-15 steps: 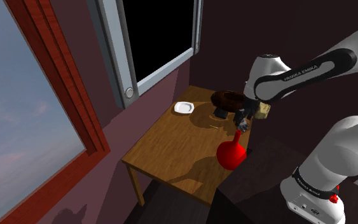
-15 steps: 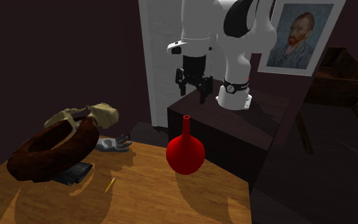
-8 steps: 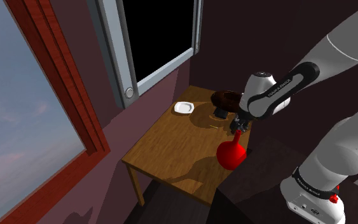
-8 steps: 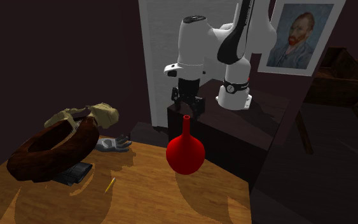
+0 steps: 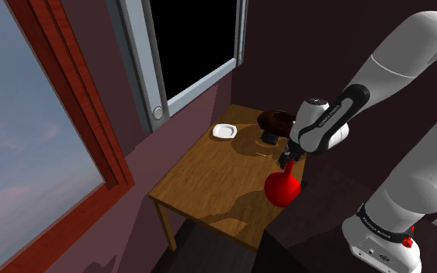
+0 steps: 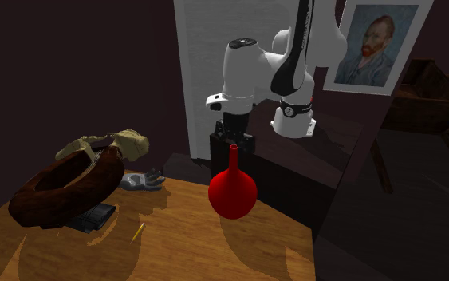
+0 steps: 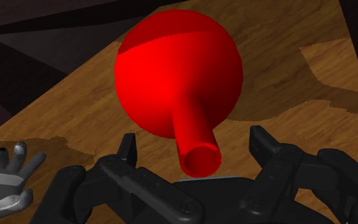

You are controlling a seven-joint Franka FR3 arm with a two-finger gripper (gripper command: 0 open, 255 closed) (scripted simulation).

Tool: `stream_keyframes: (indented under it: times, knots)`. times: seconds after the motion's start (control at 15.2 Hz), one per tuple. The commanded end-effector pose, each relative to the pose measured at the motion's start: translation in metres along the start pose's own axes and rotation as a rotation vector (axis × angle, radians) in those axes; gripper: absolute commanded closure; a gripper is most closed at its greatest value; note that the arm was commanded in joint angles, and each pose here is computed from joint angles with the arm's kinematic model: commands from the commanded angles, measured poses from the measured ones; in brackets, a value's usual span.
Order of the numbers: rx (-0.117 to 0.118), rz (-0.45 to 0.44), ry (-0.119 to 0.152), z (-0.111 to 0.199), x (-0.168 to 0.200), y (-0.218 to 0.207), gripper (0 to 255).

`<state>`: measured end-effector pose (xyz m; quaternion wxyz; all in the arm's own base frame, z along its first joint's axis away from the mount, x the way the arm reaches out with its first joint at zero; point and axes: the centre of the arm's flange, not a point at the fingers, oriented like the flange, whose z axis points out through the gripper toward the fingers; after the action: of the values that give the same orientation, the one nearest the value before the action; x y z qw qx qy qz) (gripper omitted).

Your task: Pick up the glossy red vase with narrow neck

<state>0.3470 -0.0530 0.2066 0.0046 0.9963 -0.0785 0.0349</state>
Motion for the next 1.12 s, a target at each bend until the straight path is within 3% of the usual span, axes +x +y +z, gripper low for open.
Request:
stream_keyframes:
  times: [0.0, 0.59, 1.06]
  knots:
    - [0.000, 0.000, 0.001, 0.002, 0.000, 0.000, 255]
    - [0.000, 0.000, 0.001, 0.002, 0.000, 0.000, 255]
    - [0.000, 0.000, 0.001, -0.035, 0.002, 0.000, 255]
